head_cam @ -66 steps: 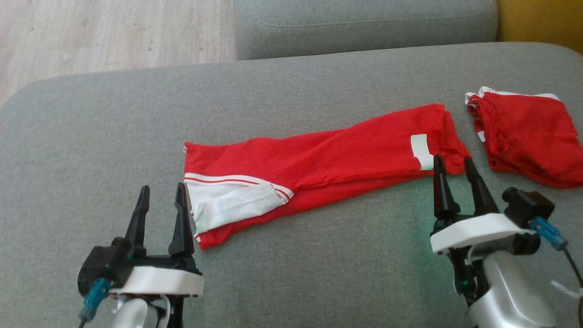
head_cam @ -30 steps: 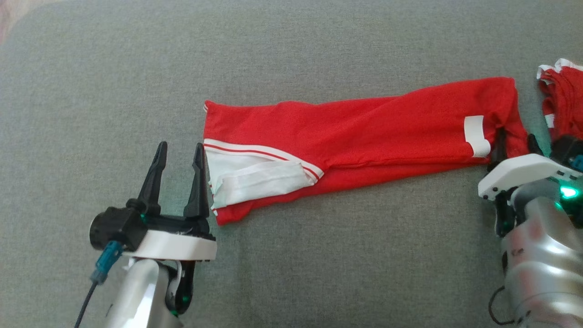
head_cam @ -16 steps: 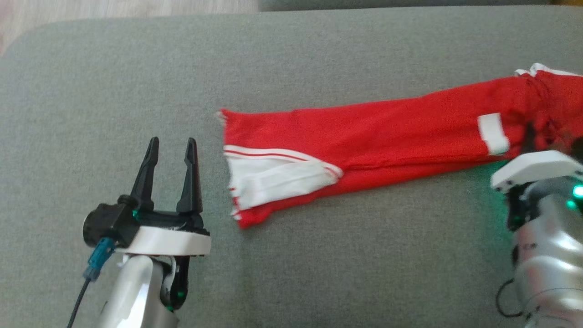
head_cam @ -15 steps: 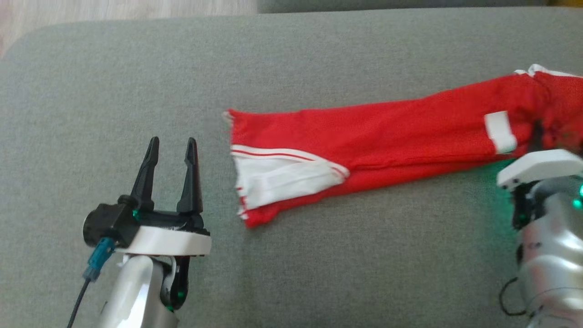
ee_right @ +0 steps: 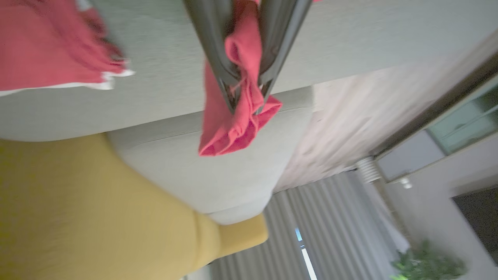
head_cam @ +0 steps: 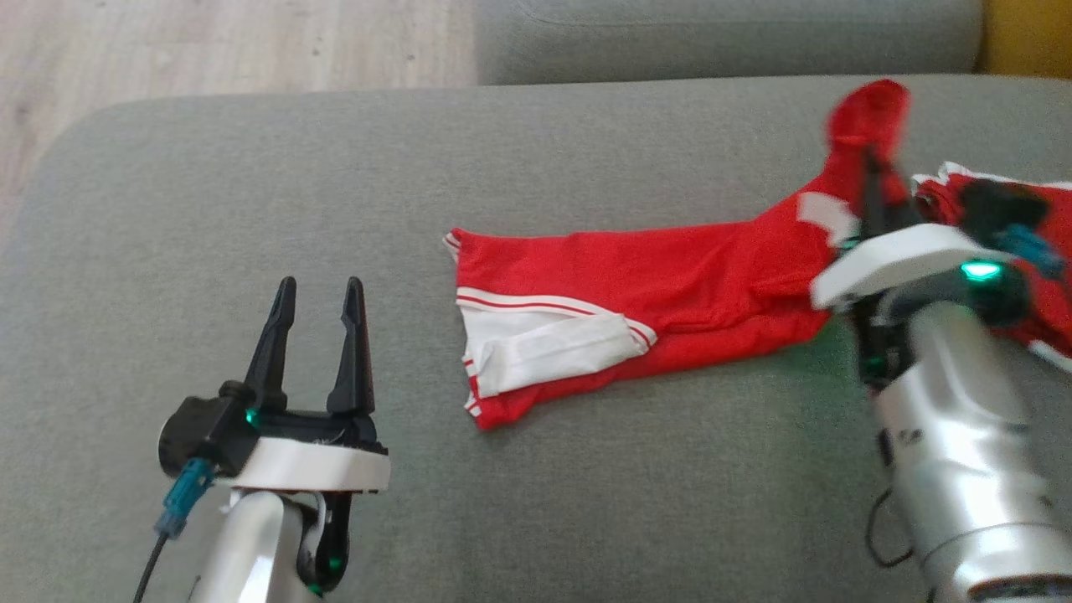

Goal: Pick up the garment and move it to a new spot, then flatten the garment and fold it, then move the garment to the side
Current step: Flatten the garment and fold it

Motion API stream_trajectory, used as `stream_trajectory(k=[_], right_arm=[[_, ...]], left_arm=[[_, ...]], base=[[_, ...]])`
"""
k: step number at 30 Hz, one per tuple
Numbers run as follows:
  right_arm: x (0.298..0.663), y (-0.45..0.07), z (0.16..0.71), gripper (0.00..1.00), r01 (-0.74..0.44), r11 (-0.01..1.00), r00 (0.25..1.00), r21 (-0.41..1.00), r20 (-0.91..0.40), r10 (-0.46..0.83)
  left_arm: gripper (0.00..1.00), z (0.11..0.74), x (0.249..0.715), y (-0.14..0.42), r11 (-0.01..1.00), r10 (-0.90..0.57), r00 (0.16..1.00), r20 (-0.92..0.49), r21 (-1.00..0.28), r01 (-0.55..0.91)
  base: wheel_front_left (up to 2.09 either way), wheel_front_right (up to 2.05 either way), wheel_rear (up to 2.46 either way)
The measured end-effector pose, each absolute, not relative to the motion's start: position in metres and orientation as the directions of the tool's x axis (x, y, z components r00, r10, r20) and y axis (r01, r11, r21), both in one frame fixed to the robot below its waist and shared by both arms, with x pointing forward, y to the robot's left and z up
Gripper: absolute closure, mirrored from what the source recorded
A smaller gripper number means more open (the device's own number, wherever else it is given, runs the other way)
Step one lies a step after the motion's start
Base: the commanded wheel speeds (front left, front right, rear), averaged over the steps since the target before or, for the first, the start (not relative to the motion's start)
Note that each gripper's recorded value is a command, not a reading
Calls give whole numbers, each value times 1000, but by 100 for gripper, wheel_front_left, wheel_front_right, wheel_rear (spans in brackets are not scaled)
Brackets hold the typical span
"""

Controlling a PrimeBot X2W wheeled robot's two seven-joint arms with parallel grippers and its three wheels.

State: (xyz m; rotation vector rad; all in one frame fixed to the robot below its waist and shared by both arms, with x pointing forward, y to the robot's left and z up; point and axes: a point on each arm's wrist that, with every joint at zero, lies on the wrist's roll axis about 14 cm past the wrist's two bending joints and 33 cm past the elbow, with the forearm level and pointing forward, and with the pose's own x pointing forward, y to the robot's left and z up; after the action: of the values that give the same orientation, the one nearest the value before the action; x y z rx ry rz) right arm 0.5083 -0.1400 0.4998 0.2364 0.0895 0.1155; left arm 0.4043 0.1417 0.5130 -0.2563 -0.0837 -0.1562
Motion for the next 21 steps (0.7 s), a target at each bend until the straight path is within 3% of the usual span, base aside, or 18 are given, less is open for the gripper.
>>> stream_trajectory(k=[3,11,21], right_arm=[[496,-87,501,100,-246,929,958,278,-77,277],[453,-5,475,100,-450,830,847,328,-138,514],[421,67,453,100,-596,704,696,385,-188,693]], left_arm=[[0,518,400,148,959,-125,986,114,-242,150],[0,519,388,163,965,-84,990,115,-237,109],[0,507,374,179,968,-33,997,76,-245,51]], base=[[0,0,0],[0,0,0],[0,0,0]])
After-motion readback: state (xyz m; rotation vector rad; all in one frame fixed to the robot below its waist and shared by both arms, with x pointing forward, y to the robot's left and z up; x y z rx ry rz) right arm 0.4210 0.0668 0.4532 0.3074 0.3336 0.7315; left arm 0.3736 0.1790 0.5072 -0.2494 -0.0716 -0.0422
